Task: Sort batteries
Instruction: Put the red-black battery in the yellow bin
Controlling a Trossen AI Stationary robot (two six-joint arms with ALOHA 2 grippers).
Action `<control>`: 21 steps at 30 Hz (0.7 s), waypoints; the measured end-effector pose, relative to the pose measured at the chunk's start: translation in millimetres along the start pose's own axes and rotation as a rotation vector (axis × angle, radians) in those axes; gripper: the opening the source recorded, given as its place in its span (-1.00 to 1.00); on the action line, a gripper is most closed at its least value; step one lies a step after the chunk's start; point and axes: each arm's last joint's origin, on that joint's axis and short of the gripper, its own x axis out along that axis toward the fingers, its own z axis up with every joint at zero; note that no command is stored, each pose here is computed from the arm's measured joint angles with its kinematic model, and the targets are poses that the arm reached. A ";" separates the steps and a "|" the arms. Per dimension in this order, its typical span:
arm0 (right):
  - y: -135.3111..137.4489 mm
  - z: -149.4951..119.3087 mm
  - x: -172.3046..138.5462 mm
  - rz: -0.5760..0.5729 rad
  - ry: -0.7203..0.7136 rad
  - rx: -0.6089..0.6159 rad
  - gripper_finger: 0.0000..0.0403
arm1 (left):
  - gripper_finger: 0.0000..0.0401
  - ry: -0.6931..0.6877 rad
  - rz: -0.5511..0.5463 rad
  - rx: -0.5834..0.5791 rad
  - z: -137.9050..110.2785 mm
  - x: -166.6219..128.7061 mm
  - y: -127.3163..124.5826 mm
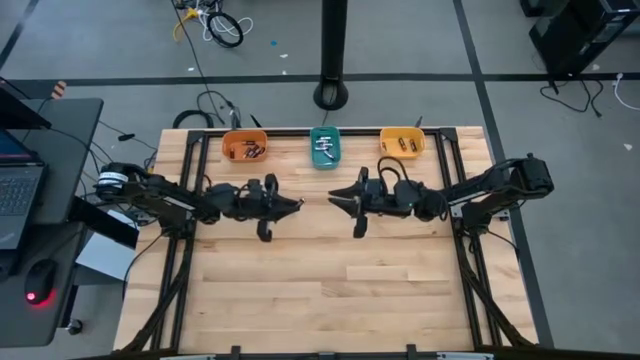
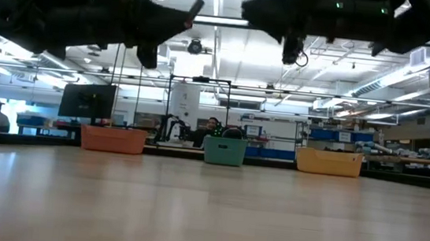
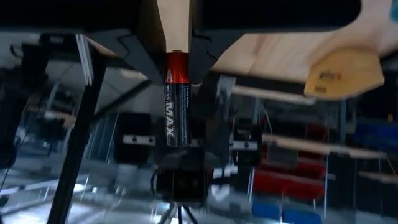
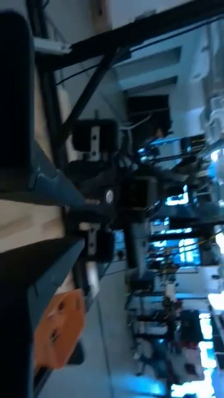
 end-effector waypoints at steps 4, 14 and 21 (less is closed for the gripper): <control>8.2 17.3 9.5 0.040 -0.053 0.008 -0.32 | -0.78 -0.043 -0.008 0.009 4.8 1.1 -0.9; 18.7 35.7 22.8 0.066 -0.039 0.015 -0.10 | -0.78 -0.063 -0.058 0.091 22.6 26.4 -5.1; 19.2 36.6 23.1 0.073 -0.040 0.019 -0.10 | -0.78 -0.058 -0.076 0.126 34.6 42.7 -6.9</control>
